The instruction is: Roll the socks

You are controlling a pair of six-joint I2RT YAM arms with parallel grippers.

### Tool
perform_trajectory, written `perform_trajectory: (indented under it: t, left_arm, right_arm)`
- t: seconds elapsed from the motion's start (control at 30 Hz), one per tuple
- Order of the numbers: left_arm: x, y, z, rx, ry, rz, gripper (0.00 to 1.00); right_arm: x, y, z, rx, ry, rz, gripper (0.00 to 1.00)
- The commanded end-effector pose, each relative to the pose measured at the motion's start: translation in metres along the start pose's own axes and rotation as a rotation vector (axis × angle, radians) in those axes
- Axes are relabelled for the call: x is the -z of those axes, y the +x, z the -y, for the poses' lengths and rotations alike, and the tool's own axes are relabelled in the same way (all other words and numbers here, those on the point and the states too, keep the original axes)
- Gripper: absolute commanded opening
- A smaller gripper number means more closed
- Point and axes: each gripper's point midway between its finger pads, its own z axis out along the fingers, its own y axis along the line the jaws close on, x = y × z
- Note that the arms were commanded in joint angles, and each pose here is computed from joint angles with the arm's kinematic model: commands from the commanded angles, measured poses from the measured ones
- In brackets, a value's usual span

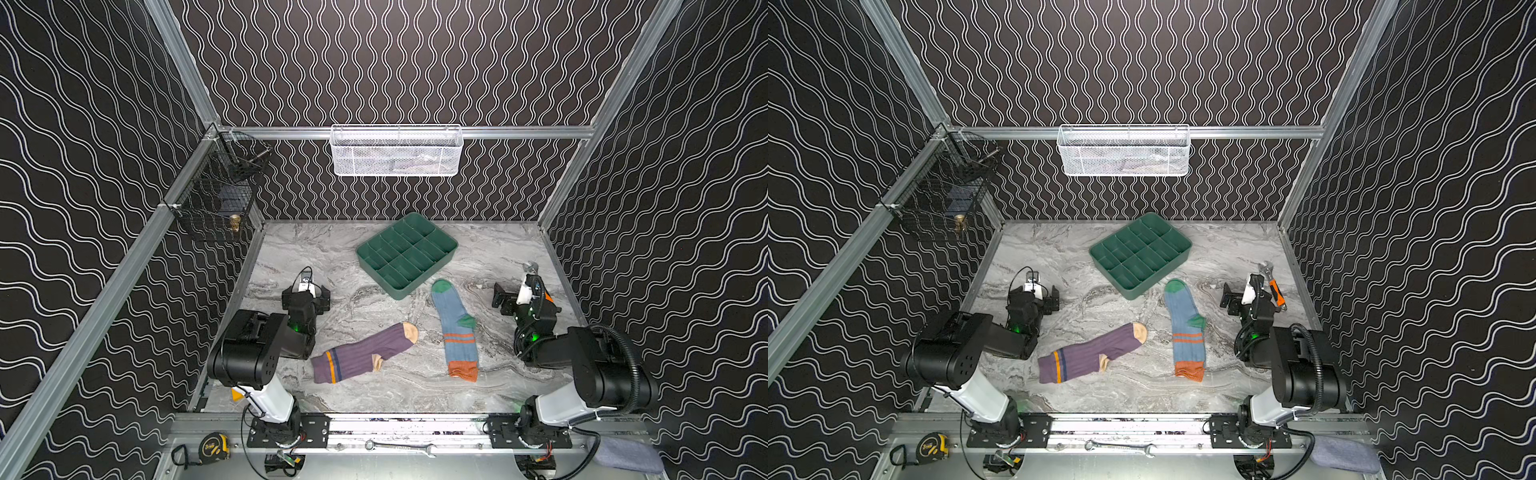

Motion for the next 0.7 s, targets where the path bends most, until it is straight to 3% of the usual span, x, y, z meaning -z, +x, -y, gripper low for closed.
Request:
perform_trajectory:
  t: [0.0, 0.33, 0.47, 0.57, 0.67]
  left_arm:
    - [-0.001, -0.005, -0.001, 0.018, 0.000, 0.016, 0.99]
    - [0.005, -0.010, -0.006, 0.029, -0.022, 0.027, 0.99]
    - [0.019, -0.050, -0.015, 0.030, -0.029, 0.037, 0.99]
    - [0.039, -0.089, -0.010, 0.056, 0.055, 0.073, 0.99]
    - [0.061, -0.122, -0.019, 0.203, 0.069, 0.073, 0.99]
  right_arm:
    - [0.000, -0.011, 0.000, -0.009, -0.001, 0.042, 1.00]
    - [-0.001, -0.012, -0.001, -0.013, -0.002, 0.046, 1.00]
    - [-0.003, -0.030, -0.001, -0.011, 0.004, 0.008, 1.00]
    - [0.003, -0.062, -0.010, -0.040, -0.041, 0.018, 1.00]
    - [0.014, -0.109, -0.029, -0.108, -0.132, 0.013, 1.00]
